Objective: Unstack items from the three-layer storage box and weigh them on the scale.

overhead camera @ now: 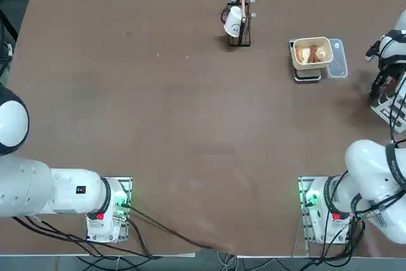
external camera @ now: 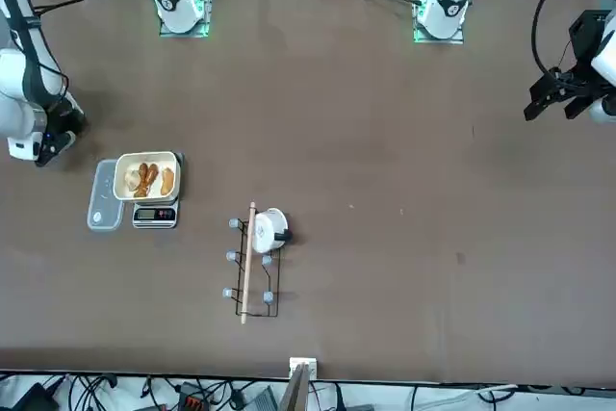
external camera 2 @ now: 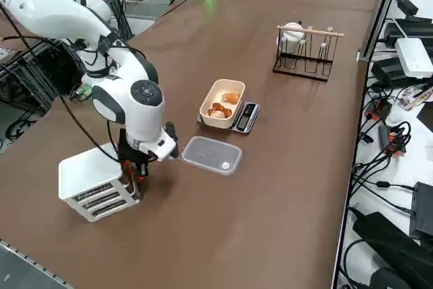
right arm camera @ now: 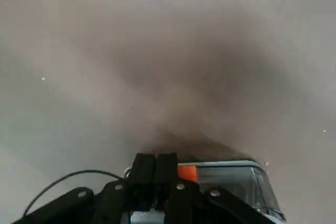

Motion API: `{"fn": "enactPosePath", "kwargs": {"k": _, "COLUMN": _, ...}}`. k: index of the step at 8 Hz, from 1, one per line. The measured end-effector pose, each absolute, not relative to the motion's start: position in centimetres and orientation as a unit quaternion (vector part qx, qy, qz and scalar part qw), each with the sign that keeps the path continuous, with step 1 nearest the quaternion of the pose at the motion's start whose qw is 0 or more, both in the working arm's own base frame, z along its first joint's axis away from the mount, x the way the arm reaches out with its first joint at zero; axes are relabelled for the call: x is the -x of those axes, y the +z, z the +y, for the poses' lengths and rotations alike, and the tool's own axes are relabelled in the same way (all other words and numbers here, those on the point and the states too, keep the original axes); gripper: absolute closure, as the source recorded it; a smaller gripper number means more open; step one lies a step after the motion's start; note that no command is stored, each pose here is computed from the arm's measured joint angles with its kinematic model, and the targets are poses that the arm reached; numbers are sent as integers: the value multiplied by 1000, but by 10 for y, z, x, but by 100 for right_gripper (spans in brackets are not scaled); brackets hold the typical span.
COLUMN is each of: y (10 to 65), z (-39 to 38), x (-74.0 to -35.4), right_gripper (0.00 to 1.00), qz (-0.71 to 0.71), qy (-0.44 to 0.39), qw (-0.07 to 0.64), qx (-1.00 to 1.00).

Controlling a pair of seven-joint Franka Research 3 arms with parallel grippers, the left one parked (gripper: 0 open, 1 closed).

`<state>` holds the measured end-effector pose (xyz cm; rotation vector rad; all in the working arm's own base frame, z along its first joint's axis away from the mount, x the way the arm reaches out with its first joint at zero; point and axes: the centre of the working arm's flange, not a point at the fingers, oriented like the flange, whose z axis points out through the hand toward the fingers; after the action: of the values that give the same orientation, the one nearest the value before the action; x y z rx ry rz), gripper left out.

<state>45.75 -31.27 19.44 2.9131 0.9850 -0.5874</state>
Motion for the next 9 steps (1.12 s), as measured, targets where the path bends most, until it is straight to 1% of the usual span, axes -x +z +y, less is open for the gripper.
{"fn": "enactPosePath", "kwargs": {"k": 4, "y": 195, "z": -312, "x": -457, "right_gripper": 99, "qz": 316, "qy": -194, "qw": 5, "qx": -929}}
{"fn": "enactPosePath", "kwargs": {"k": 6, "y": 203, "z": -306, "x": -461, "right_gripper": 99, "qz": 304, "qy": -211, "qw": 6, "qx": -929}}
{"fn": "enactPosePath", "kwargs": {"k": 9, "y": 245, "z": -264, "x": -492, "right_gripper": 98, "qz": 250, "qy": -225, "qw": 25, "qx": -941}}
